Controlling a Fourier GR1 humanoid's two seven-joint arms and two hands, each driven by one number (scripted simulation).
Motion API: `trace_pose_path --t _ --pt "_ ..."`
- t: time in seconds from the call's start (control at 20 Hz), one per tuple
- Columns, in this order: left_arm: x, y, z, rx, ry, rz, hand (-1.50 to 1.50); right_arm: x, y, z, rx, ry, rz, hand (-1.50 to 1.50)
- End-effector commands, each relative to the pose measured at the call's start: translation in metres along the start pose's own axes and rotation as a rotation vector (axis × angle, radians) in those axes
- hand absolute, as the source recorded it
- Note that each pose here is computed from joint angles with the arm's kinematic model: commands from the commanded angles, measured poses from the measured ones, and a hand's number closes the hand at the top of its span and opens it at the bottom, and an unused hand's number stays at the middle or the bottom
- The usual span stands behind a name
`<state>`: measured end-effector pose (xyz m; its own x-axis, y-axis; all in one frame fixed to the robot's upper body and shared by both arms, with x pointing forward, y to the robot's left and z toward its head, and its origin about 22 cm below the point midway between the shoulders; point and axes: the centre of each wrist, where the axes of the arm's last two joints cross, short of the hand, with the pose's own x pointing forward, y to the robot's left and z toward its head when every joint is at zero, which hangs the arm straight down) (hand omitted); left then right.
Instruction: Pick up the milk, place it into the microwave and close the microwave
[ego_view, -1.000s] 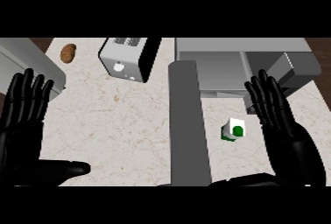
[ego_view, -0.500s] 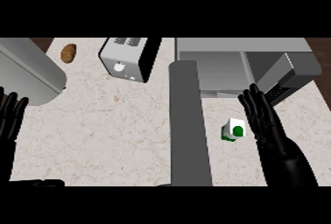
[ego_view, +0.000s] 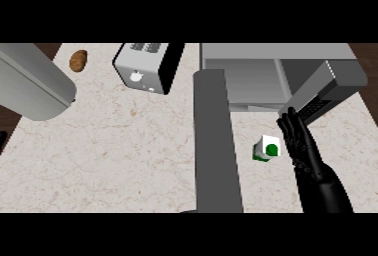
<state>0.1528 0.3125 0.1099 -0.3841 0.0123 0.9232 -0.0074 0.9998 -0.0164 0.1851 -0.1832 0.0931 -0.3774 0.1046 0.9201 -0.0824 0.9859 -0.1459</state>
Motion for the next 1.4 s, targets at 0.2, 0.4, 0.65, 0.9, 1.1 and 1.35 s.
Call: trace_pose_path --t 0.2,0.4,0.65,0.9,1.1,1.35 --pt "0.020 0.011 0.014 0.012 0.017 -0.004 -1.50 -0.058 0.002 0.000 -0.030 0.071 0.008 -1.50" --pt "0.007 0.037 0.025 -0.001 -0.003 -0.003 -1.50 -0.060 -0.013 0.014 -0.074 0.091 -0.004 -1.50" --pt "0.023 0.035 0.029 -0.017 -0.005 -0.011 -1.50 -0.105 -0.040 0.005 -0.135 0.130 0.030 -1.50" --pt "-0.005 0.036 0.029 -0.003 -0.009 0.003 -1.50 -0.135 -0.042 0.016 -0.145 0.171 0.068 -1.50" --pt "0.008 0.034 0.039 -0.008 0.008 -0.001 -1.50 -0.164 -0.061 0.032 -0.137 0.198 0.093 -1.50" --pt "-0.001 0.031 0.037 -0.013 0.000 -0.002 -1.50 -0.178 -0.059 0.029 -0.147 0.210 0.048 -1.50"
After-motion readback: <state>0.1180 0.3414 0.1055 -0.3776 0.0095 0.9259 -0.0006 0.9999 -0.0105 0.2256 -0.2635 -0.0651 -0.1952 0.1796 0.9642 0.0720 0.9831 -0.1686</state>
